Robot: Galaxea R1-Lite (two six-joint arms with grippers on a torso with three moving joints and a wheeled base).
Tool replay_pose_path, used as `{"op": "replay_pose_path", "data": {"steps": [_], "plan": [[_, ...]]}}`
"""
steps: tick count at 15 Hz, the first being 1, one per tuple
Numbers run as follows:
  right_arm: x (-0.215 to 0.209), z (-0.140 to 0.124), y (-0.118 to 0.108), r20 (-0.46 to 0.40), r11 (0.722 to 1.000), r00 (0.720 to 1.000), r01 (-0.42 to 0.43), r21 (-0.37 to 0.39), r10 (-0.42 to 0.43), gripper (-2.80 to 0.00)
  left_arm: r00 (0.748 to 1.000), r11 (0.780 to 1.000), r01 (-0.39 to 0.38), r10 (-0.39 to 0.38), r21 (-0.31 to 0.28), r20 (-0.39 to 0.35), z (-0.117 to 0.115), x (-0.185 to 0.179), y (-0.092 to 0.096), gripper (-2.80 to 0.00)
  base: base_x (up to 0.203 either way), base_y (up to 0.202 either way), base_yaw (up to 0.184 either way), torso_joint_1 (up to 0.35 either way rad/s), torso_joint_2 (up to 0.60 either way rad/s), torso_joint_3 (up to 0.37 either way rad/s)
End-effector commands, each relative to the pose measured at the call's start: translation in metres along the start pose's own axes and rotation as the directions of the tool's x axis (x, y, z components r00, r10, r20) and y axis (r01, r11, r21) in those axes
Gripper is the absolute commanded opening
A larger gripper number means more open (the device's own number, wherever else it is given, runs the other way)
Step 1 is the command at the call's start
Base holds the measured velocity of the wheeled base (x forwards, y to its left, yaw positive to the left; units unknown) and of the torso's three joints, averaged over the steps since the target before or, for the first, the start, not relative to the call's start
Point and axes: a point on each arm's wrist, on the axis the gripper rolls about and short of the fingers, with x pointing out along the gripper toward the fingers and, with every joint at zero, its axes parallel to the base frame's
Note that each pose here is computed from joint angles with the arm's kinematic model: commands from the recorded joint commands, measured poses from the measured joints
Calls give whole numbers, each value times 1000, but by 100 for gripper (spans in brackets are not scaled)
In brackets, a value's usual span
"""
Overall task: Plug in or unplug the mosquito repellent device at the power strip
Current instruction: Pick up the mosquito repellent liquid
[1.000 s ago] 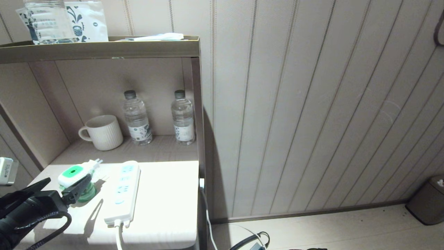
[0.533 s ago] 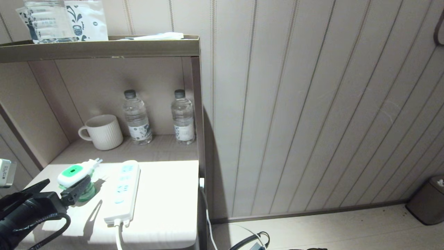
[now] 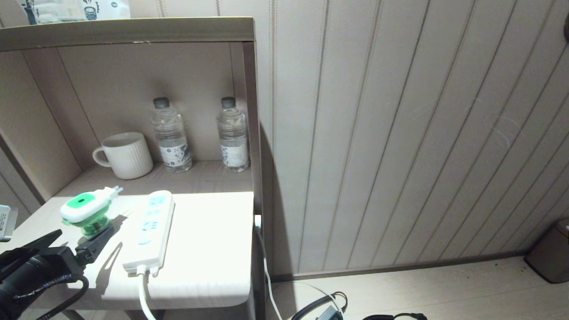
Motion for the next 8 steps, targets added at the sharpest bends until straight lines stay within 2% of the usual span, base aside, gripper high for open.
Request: {"op": "replay_pose_path", "data": {"steps": [1,4,8], "plan": [[0,0,0,-1,1000,1000,0,0,0,-280,1000,1000,2,-3,1,26,3,-2,-1,0,0,0,0,-15,27,27],[0,0,0,-1,1000,1000,0,0,0,-280,998,1000,5,-5,2,67,10,0,-1,0,0,0,0,0,0,0],[0,0,0,-2,1000,1000,-1,0,1,-280,998,1000,-2,2,0,63,12,9,1,0,0,0,0,0,0,0]]}}
